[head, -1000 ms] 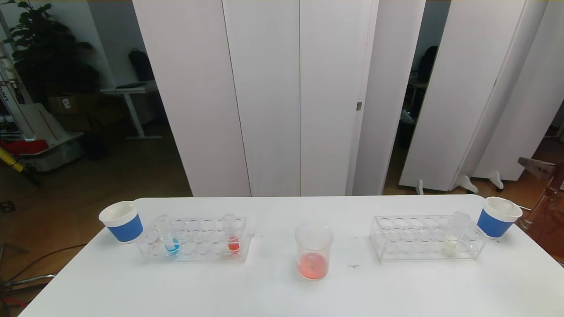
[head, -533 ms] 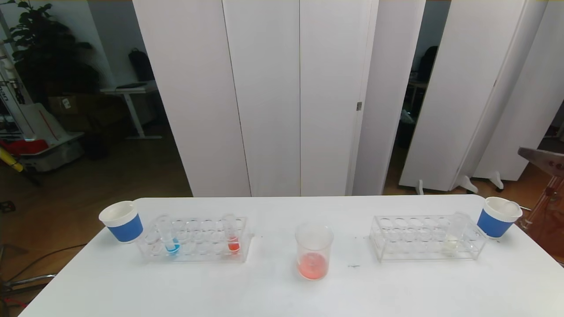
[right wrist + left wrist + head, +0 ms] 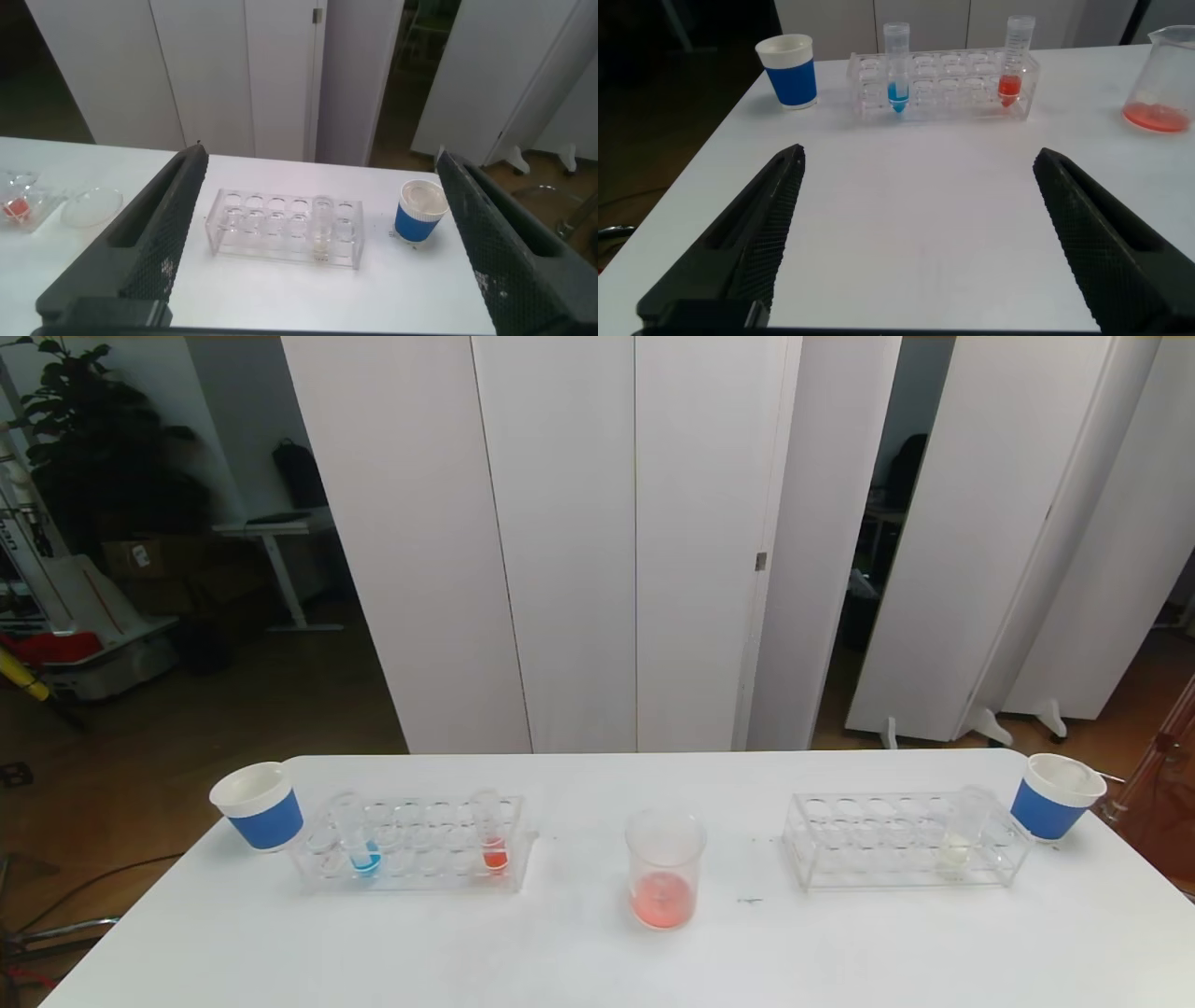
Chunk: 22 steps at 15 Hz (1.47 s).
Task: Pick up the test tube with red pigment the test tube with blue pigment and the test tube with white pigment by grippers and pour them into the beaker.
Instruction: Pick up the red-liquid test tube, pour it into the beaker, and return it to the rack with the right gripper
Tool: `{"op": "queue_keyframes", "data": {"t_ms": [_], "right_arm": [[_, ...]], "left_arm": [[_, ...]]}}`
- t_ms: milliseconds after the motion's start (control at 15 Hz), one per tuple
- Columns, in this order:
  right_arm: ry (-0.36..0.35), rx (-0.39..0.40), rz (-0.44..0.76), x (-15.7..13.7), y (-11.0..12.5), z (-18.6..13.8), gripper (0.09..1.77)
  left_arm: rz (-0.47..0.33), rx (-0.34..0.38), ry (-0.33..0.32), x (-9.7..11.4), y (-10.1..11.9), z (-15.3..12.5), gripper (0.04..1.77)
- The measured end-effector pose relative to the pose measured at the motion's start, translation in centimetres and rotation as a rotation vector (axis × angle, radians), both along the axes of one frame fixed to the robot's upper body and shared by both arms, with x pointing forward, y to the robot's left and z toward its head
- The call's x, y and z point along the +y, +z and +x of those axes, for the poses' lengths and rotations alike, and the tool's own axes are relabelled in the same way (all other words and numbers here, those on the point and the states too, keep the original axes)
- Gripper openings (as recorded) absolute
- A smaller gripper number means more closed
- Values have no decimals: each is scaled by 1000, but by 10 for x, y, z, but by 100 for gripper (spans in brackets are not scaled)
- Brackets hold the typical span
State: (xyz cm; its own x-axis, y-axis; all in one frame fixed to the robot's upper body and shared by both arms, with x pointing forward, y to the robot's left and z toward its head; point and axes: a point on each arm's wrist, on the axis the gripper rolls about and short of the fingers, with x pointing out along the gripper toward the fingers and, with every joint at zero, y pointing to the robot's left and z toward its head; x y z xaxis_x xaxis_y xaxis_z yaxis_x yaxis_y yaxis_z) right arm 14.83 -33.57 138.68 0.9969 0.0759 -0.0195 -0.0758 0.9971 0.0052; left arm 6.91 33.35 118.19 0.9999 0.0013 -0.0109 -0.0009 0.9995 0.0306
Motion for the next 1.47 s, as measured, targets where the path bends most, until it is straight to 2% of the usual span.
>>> {"op": "queue_keyframes", "data": {"t_ms": [333, 600, 800, 1000, 1133, 1467], "right_arm": [[-3, -36, -3, 2, -28, -87, 175], [-2, -88, 0, 2, -64, -127, 175], [-48, -74, 44, 0, -102, -129, 175], [-69, -39, 68, -1, -138, -116, 175], [-66, -58, 62, -1, -156, -104, 175], [-68, -11, 9, -1, -190, -87, 175]], "left_arm": [[0, 0, 0, 0, 0, 0, 175], [0, 0, 0, 0, 0, 0, 175], [0, 0, 0, 0, 0, 0, 175], [0, 0, 0, 0, 0, 0, 175], [0, 0, 0, 0, 0, 0, 175], [0, 0, 0, 0, 0, 0, 175]]}}
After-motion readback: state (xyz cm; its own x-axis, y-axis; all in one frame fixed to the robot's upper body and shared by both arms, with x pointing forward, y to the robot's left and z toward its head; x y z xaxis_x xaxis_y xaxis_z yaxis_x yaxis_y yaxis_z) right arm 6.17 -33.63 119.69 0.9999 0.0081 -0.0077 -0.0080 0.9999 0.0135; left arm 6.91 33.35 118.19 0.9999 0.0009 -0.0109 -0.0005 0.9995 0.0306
